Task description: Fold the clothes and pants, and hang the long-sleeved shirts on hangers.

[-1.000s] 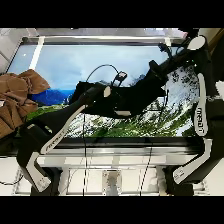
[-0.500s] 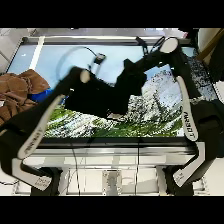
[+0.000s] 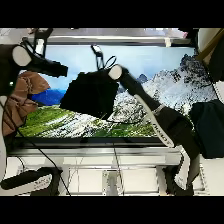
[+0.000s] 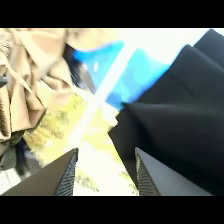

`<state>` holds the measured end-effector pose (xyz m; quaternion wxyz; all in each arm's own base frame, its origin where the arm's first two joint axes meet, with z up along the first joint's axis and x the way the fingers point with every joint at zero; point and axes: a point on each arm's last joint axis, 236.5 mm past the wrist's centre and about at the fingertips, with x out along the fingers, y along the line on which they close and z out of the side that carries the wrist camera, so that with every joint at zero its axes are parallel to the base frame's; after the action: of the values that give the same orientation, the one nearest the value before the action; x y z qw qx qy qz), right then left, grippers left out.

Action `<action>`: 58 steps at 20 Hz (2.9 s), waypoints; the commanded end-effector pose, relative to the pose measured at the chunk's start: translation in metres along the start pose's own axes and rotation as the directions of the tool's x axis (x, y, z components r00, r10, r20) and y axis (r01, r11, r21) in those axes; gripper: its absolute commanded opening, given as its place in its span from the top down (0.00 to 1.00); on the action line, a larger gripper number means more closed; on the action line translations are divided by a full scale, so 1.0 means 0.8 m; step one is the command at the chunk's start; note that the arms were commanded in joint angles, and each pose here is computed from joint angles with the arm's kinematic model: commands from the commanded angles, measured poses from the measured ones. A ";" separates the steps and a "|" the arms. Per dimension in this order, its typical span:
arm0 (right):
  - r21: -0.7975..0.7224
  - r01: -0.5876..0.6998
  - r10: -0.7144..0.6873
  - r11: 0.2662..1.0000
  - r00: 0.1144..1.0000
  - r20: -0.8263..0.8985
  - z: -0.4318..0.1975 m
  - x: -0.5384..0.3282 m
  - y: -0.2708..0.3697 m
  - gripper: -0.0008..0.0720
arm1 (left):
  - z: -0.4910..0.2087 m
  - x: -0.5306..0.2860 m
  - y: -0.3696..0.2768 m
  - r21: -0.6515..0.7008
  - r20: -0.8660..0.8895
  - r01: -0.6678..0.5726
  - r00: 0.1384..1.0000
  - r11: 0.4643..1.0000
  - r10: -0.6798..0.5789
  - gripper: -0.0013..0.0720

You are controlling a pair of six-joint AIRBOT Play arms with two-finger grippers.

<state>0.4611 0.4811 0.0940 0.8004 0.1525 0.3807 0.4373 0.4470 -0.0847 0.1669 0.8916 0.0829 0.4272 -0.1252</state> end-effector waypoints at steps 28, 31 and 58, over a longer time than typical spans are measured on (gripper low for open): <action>0.565 0.069 0.117 0.822 0.951 -0.287 -0.138 -0.064 -0.218 0.04 | -0.041 0.001 0.042 -0.051 -0.132 -0.085 0.988 0.995 0.078 0.97; 0.594 0.088 0.116 0.800 0.948 -0.297 -0.144 -0.058 -0.214 0.03 | -0.041 0.001 0.042 -0.052 -0.132 -0.085 0.988 0.995 0.078 0.97; 0.533 0.429 -0.327 0.730 0.903 -0.279 -0.044 -0.455 -0.384 0.97 | -0.042 0.001 0.042 -0.048 -0.134 -0.085 0.988 0.995 0.078 0.97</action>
<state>0.5263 0.1005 0.0387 0.7490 0.2695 0.5721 0.1977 0.4322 -0.0444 0.1471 0.8677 0.0846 0.4846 -0.0718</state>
